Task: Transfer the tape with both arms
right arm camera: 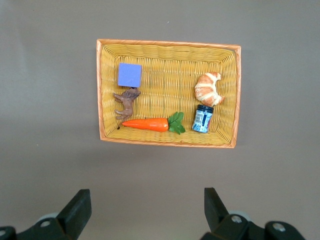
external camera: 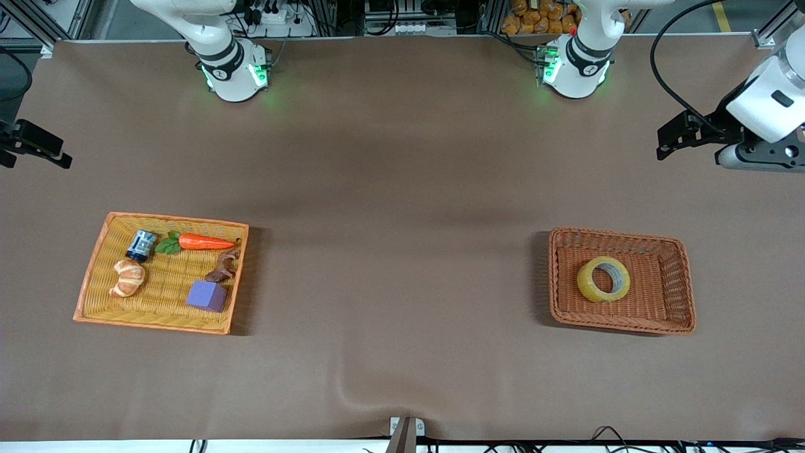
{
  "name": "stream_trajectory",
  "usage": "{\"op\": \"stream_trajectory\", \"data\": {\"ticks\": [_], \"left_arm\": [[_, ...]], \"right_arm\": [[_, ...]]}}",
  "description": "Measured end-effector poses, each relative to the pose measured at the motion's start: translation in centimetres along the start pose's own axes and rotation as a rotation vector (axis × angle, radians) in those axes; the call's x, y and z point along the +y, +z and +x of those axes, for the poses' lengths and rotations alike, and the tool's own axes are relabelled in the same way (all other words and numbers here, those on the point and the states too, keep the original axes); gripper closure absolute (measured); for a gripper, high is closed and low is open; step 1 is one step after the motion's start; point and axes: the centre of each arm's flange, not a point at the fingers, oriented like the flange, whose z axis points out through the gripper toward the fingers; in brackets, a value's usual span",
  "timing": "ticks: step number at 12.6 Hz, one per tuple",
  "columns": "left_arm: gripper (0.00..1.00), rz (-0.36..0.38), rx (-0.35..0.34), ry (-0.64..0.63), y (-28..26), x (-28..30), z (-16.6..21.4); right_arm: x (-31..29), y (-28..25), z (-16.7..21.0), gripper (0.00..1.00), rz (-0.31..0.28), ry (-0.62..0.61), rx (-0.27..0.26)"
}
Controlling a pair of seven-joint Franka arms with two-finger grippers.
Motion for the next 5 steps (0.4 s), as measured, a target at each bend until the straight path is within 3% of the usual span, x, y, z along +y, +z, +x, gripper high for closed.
{"op": "stream_trajectory", "data": {"ticks": [5], "left_arm": [[0.00, -0.001, 0.002, -0.042, -0.1, -2.3, 0.0]], "right_arm": [[-0.5, 0.0, 0.0, 0.00, 0.003, -0.009, -0.001]]}}
